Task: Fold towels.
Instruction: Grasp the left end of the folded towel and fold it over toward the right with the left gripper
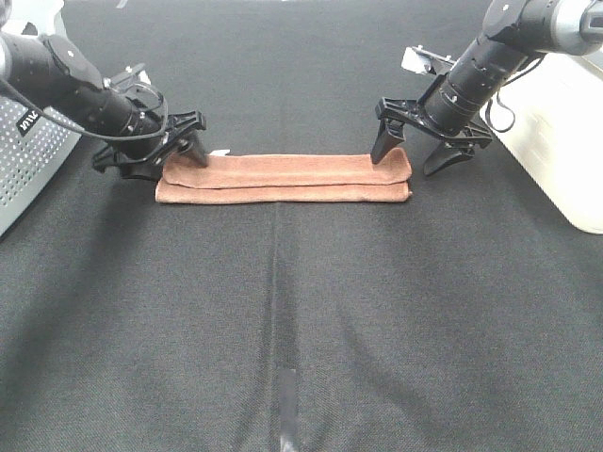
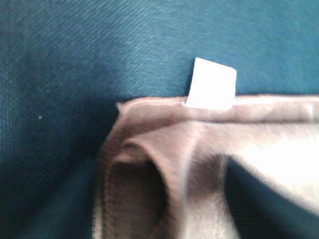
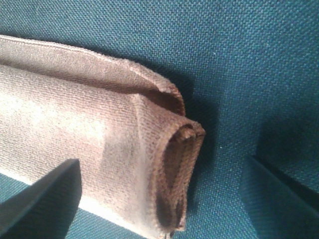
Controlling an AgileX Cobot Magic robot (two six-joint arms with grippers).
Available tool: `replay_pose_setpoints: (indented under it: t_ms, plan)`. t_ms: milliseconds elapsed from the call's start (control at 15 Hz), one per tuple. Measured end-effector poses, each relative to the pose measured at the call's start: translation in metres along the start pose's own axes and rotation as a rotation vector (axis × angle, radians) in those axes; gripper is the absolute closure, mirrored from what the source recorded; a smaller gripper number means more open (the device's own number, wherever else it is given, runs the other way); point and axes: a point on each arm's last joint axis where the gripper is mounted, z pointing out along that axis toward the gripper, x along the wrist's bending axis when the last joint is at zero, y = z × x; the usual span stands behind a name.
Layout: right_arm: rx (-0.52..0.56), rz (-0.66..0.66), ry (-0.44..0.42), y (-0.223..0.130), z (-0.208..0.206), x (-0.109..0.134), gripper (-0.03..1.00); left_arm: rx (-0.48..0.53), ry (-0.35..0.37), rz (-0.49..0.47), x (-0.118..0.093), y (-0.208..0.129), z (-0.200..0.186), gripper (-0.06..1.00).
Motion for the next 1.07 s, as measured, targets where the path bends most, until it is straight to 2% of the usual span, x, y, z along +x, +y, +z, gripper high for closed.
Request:
replay_pose_setpoints:
  t_ms: [67,200,400,600,733,933,1067]
  plan:
    - [0.0,0.0,0.0,0.0,0.0,0.0,0.15,0.002,0.001,-0.004,0.001,-0.001,0.001,0.52]
    - [0.0,0.0,0.0,0.0,0.0,0.0,0.15,0.003,0.001,-0.004,0.001,-0.001,0.001,0.72]
    - [0.025,0.012,0.023,-0.002,-0.001,0.002,0.15,0.005,-0.001,-0.002,-0.001,-0.001,0.002,0.89]
    - [0.031,0.011,0.031,-0.003,-0.006,0.005,0.15,0.011,0.005,0.009,0.0,-0.001,0.0,0.89]
    - [0.002,-0.003,0.033,0.0,-0.022,0.011,0.15,0.013,0.026,0.046,0.005,0.009,-0.023,0.89]
    - [-0.024,-0.011,0.038,0.0,-0.045,0.019,0.15,-0.043,0.041,0.05,0.011,0.031,-0.069,0.89]
    - [-0.036,-0.014,0.042,-0.001,-0.062,0.026,0.15,-0.062,0.022,0.068,-0.005,0.035,-0.094,0.89]
